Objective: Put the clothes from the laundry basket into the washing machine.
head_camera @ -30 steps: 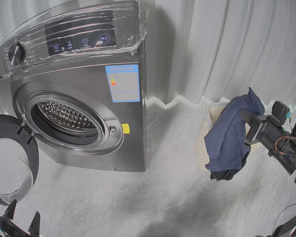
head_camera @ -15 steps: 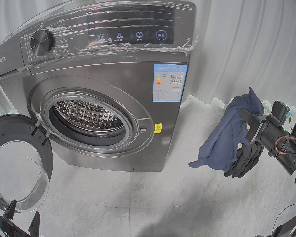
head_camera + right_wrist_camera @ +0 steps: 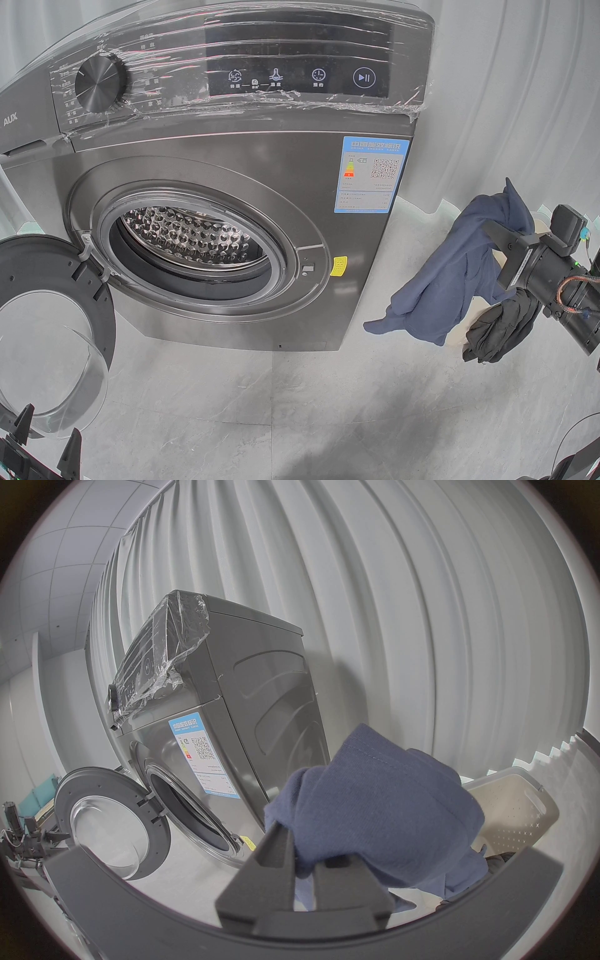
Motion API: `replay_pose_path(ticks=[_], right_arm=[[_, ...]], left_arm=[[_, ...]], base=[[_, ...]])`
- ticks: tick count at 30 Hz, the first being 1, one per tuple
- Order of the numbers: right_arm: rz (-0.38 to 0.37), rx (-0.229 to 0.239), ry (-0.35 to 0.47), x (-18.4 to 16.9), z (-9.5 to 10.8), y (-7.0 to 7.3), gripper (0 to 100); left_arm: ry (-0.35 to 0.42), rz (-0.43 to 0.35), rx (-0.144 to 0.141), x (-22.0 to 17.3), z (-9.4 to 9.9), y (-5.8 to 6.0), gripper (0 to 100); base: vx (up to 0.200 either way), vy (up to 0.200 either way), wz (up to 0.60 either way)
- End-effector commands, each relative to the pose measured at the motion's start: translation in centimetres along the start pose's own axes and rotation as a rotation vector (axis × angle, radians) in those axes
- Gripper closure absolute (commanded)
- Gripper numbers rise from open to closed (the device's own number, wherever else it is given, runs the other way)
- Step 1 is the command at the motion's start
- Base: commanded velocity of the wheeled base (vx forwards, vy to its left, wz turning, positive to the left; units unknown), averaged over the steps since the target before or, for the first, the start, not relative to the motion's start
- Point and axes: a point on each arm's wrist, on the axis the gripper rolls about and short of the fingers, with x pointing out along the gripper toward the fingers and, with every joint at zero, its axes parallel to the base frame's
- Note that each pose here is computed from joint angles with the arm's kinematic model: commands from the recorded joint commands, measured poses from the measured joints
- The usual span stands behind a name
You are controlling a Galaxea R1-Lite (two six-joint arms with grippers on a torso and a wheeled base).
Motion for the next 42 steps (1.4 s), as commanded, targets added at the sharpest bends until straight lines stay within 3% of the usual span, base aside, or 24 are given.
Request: replay_pose_path(ticks=[1,13,28,42], right_arm=[[0.001,0.001,0.002,0.03,-0.05,0.01,100],[0.004,0.000,0.005,0.00,-0.13,0.00,100],[0.006,-0.001,0.013,-0.03,-0.33,-0.02,100],[0.020,-0.001,0.016,-0.09,-0.39,0.20,100]], left_arm=[[-0.001,0.000,0.000,-0.02,-0.50,0.01,0],[0.000,0.000,0.000,-0.01,-0.49,0.01,0],[-0.003,0.000,-0.002,-0.02,-0.48,0.01,0],[0.000,0.000,-0.002,-0.01,-0.49,0.01,0]], base=[[0.000,0.000,0.00],[-0.150,0.000,0.00],[0.000,0.000,0.00],[0.000,0.200,0.00]])
